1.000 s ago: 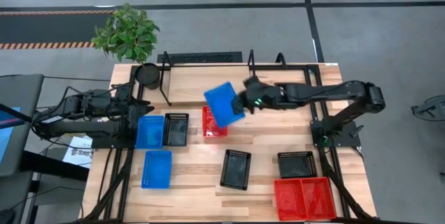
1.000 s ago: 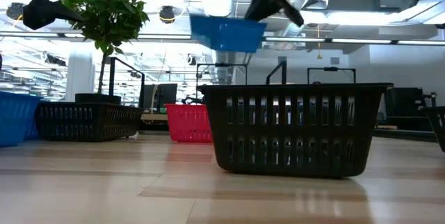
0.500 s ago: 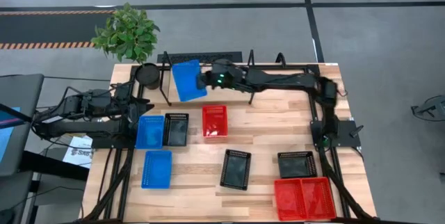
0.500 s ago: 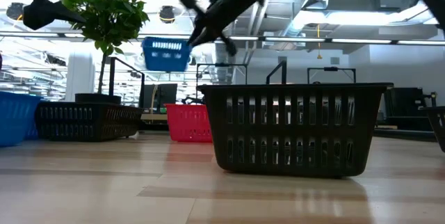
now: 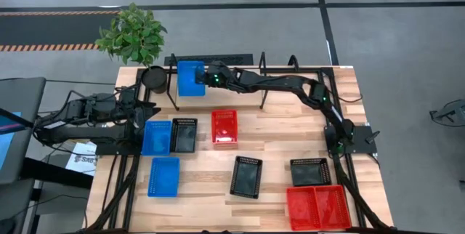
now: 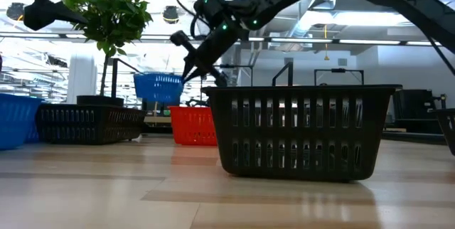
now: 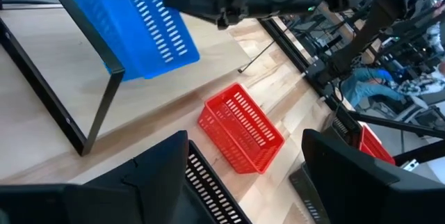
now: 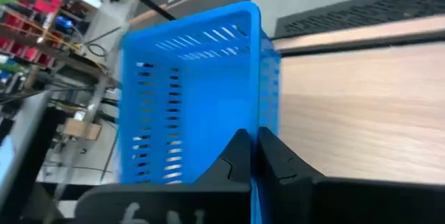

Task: Stack baskets on shelf by color
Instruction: Put the top right blue bin on the shelf, then put the top red bin on the shelf

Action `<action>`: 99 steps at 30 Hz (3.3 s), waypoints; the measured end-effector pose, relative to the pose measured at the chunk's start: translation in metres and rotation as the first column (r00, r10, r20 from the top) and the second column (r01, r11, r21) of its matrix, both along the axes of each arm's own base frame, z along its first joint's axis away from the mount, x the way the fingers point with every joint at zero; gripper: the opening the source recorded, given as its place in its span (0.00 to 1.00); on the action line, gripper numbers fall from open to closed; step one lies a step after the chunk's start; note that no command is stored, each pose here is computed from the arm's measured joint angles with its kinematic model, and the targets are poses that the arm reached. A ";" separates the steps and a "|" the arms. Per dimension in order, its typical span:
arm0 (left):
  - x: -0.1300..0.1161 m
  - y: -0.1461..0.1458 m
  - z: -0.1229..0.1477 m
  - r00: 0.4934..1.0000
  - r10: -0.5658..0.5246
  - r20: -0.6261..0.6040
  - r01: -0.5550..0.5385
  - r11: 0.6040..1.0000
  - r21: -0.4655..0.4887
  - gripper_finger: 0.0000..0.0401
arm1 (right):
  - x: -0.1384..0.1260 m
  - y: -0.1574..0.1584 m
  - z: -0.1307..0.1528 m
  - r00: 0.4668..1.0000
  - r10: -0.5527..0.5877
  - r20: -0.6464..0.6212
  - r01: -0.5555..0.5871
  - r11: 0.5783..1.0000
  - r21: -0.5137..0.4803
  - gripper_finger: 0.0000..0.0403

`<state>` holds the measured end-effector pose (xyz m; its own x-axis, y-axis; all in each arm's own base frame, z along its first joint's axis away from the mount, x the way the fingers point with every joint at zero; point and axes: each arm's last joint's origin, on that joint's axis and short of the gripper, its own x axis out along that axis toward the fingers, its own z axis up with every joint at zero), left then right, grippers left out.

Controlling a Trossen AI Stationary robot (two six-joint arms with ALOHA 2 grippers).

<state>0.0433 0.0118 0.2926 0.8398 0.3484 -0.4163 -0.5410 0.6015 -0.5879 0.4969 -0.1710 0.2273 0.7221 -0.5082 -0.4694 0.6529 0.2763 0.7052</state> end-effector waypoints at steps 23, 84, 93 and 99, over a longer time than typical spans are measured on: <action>0.000 0.000 0.000 1.000 0.012 0.007 -0.012 1.000 -0.013 0.67 | 0.000 -0.004 -0.013 0.999 0.021 -0.047 -0.020 1.000 0.010 0.26; -0.004 -0.001 -0.008 0.996 -0.022 -0.085 0.020 0.999 -0.029 0.67 | -0.101 0.170 -0.047 0.745 0.312 -0.590 -0.288 0.948 0.138 0.57; -0.004 -0.001 -0.008 0.996 -0.018 -0.083 0.015 0.999 -0.035 0.67 | -0.103 0.167 -0.053 0.738 0.321 -0.593 -0.291 0.945 0.149 0.44; -0.004 -0.001 -0.008 0.996 -0.017 -0.082 0.015 0.999 -0.035 0.67 | -0.103 0.167 -0.053 0.728 0.335 -0.598 -0.304 0.940 0.157 0.27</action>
<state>0.0395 0.0107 0.2849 0.8073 0.3193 -0.4962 -0.5791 0.5904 -0.5622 0.3936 -0.0042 0.1745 0.3921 -0.2670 -0.8803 0.8246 0.5262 0.2077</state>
